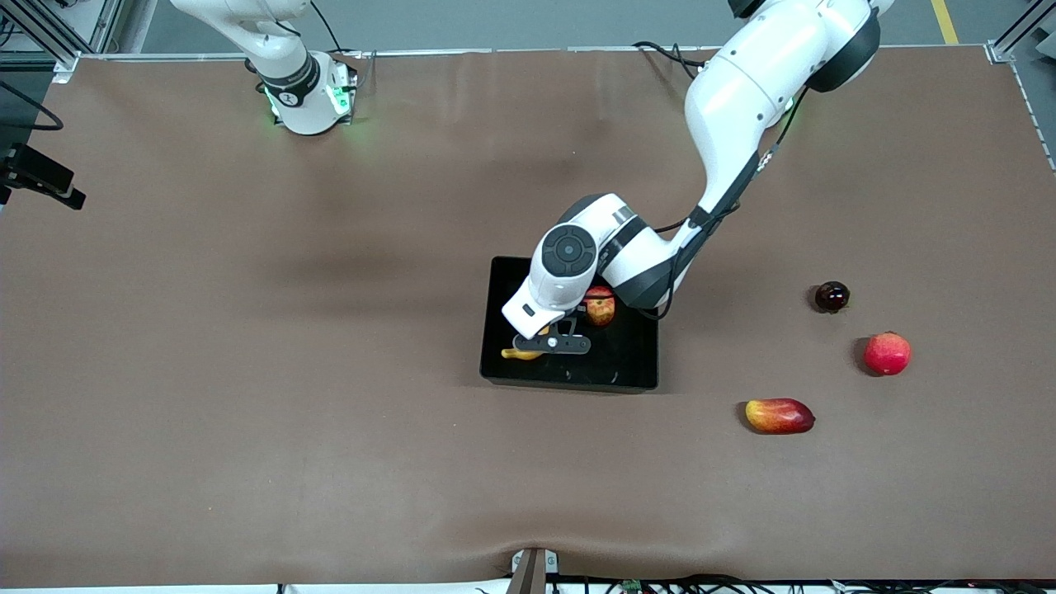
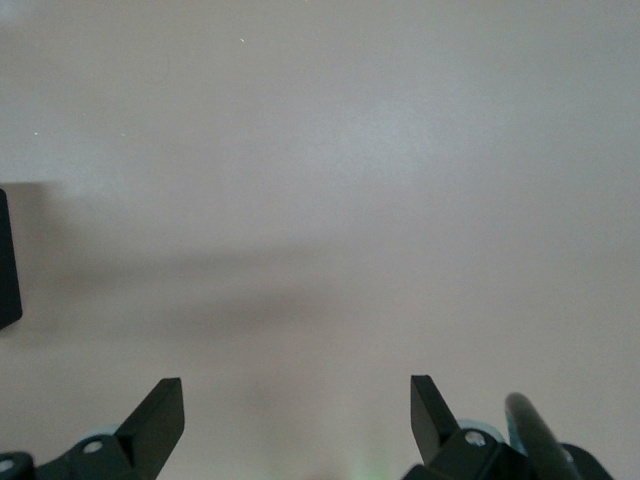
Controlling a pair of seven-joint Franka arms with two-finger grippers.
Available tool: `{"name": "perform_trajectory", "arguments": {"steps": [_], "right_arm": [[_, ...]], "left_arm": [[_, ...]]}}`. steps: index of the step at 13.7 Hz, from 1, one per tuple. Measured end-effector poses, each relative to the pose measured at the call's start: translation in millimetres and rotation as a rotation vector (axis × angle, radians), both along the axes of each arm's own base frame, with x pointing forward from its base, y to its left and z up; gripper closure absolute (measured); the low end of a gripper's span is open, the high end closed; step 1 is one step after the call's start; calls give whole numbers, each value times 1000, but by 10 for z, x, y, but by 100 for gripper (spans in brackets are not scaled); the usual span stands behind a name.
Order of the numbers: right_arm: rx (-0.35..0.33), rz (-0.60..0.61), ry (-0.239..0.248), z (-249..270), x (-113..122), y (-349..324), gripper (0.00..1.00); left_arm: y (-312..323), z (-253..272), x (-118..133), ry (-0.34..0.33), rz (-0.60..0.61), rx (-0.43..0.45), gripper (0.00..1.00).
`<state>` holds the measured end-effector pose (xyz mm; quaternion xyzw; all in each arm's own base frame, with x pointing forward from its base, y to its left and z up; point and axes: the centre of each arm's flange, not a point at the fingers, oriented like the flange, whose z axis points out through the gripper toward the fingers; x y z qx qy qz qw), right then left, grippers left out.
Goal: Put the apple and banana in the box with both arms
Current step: 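Carry the banana over the tray with the left gripper, then lower the banana into the tray and open the left gripper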
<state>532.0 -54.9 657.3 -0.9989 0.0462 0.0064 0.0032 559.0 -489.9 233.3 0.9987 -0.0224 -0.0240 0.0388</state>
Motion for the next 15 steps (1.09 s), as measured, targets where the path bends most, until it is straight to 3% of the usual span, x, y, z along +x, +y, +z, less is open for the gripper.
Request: {"name": "perform_trajectory", "arguments": {"steps": [6, 8, 9, 12, 14, 15], "right_arm": [[0, 0, -4, 2, 5, 0, 0], [0, 0, -2, -6, 10, 1, 0], [0, 1, -1, -9, 12, 3, 0], [0, 1, -1, -12, 14, 3, 0], [0, 3, -1, -12, 15, 15, 0], [0, 5, -1, -13, 17, 24, 0]], "left_arm": [[-15, -296, -1, -16, -25, 16, 67], [-17, -292, 10, -21, -23, 11, 61], [-13, -262, 39, -29, -20, 6, 56], [154, 138, 282, -65, 7, 7, 26], [548, 795, 593, -111, 7, 11, 6], [842, 1203, 732, -130, -1, 20, 0]]}}
